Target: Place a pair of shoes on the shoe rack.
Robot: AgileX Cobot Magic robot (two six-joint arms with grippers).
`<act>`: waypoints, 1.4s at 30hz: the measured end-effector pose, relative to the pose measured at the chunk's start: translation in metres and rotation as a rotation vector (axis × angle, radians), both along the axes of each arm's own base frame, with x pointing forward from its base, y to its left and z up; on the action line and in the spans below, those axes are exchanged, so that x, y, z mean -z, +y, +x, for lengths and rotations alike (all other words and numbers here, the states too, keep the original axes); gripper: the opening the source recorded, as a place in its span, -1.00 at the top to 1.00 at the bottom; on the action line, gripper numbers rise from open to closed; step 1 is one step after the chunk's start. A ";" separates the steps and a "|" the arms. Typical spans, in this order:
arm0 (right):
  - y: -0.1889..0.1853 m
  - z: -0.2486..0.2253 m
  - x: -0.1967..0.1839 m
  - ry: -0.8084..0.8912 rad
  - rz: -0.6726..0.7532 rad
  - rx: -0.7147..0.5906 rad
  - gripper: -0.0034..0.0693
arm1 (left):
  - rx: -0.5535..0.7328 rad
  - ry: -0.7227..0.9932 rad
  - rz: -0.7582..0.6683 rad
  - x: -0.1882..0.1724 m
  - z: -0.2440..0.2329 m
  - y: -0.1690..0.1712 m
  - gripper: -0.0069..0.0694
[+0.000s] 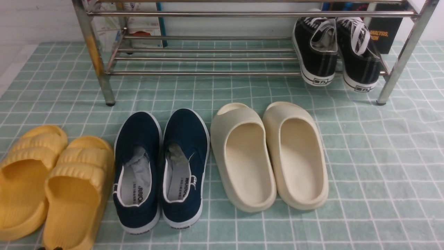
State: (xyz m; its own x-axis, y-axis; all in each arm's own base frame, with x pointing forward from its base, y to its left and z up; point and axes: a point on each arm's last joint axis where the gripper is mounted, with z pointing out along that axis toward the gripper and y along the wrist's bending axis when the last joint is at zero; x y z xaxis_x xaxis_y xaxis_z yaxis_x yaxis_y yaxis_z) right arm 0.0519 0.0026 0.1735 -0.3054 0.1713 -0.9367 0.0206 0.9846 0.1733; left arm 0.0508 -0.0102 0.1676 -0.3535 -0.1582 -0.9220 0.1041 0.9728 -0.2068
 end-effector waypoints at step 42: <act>0.000 0.000 0.000 0.000 0.000 0.000 0.73 | 0.000 0.000 0.000 0.000 0.000 0.000 0.25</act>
State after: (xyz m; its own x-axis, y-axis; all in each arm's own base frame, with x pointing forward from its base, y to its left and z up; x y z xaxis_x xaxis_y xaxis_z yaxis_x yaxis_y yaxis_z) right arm 0.0519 0.0026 0.1735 -0.3054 0.1713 -0.9367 0.0206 0.9846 0.1733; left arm 0.0508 -0.0102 0.1676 -0.3535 -0.1582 -0.9220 0.1041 0.9728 -0.2068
